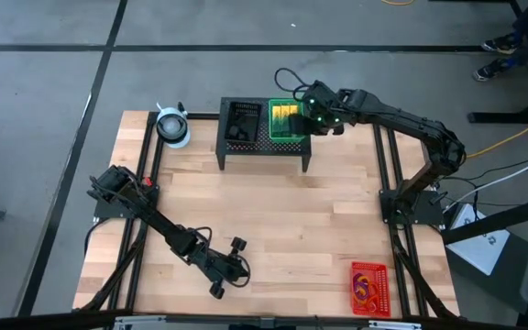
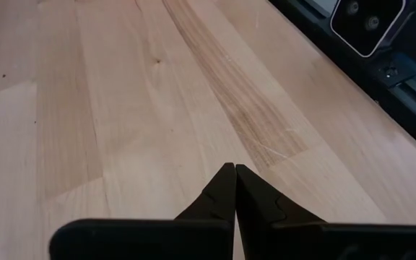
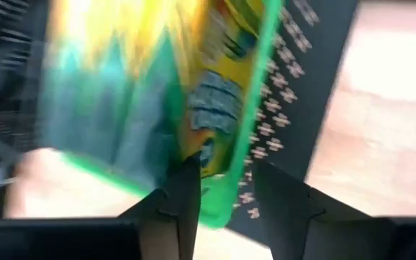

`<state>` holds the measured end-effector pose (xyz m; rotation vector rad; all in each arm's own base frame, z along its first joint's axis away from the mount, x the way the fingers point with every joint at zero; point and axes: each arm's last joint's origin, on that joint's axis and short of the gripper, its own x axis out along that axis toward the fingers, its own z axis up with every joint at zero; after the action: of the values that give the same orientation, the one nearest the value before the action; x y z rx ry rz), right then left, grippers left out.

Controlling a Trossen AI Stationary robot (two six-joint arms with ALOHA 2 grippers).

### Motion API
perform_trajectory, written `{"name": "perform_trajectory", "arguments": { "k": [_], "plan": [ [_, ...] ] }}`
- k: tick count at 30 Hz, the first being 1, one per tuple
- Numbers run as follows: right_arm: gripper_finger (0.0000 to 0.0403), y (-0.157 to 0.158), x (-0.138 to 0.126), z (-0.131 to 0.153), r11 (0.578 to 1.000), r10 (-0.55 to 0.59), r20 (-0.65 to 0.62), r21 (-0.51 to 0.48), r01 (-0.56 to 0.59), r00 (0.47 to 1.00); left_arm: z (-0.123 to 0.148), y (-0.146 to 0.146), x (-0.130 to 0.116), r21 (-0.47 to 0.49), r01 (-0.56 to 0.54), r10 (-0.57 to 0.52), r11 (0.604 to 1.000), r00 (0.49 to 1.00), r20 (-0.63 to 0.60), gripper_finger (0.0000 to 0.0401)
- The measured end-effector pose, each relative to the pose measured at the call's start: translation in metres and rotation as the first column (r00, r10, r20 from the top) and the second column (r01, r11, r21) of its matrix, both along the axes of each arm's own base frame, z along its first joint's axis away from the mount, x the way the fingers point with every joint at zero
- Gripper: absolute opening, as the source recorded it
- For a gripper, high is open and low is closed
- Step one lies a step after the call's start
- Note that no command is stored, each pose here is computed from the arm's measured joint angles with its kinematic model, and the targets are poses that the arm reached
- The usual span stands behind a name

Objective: Pick & Place Office Desk Supplies
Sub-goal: Put the green bin with crayon boxes on the shelf

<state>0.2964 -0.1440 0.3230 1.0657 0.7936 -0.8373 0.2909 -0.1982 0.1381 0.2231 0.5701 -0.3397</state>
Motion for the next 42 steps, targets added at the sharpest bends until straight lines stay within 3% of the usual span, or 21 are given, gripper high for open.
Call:
{"name": "perform_trajectory", "arguments": {
  "k": [7,11,14,18,25,30,34,37,42],
  "plan": [
    [0.0136,0.01,-0.007,0.054,0.99,0.041,0.131,-0.14,-0.022,0.991,0.0,0.0,0.0,0.0,0.0,0.0,1.0,1.0,0.0,0.0008],
    [0.0125,0.019,-0.01,0.064,0.976,0.042,0.093,-0.216,-0.021,0.995,0.0,0.0,0.0,0.0,0.001,-0.001,1.0,1.0,0.0,0.0008],
    [0.009,0.02,-0.016,0.059,0.96,-0.007,-0.038,-0.279,-0.004,0.999,0.0,0.0,0.0,-0.002,-0.002,0.002,1.0,1.0,-0.003,0.0008],
    [0.0015,0.02,-0.021,0.046,0.927,-0.084,-0.185,-0.376,0.009,0.979,-0.001,0.0,0.0,0.008,-0.009,0.009,1.0,1.0,-0.003,0.0008],
    [0.0004,0.013,-0.026,0.002,0.929,-0.121,-0.335,-0.37,-0.012,0.934,0.0,0.001,0.0,0.044,-0.031,0.03,0.999,0.999,0.027,0.0008],
    [0.0003,0.006,-0.03,-0.021,0.926,-0.125,-0.391,-0.376,-0.034,0.912,0.014,-0.007,-0.001,0.183,-0.136,0.094,0.974,0.971,0.222,0.0005],
    [0.0002,0.006,-0.03,-0.028,0.898,-0.111,-0.439,-0.429,-0.1,0.892,0.046,-0.005,-0.015,0.255,-0.155,0.083,0.954,0.958,0.274,0.0002],
    [0.0001,0.012,-0.023,-0.027,0.866,-0.087,-0.437,-0.477,-0.149,0.895,0.076,0.009,-0.034,0.197,-0.098,0.047,0.975,0.968,0.248,0.0003],
    [0.0001,0.03,-0.02,-0.016,0.797,-0.044,-0.454,-0.553,-0.243,0.89,0.104,0.049,-0.094,0.095,-0.19,0.145,0.977,0.924,0.354,0.0001]
  ]
}}
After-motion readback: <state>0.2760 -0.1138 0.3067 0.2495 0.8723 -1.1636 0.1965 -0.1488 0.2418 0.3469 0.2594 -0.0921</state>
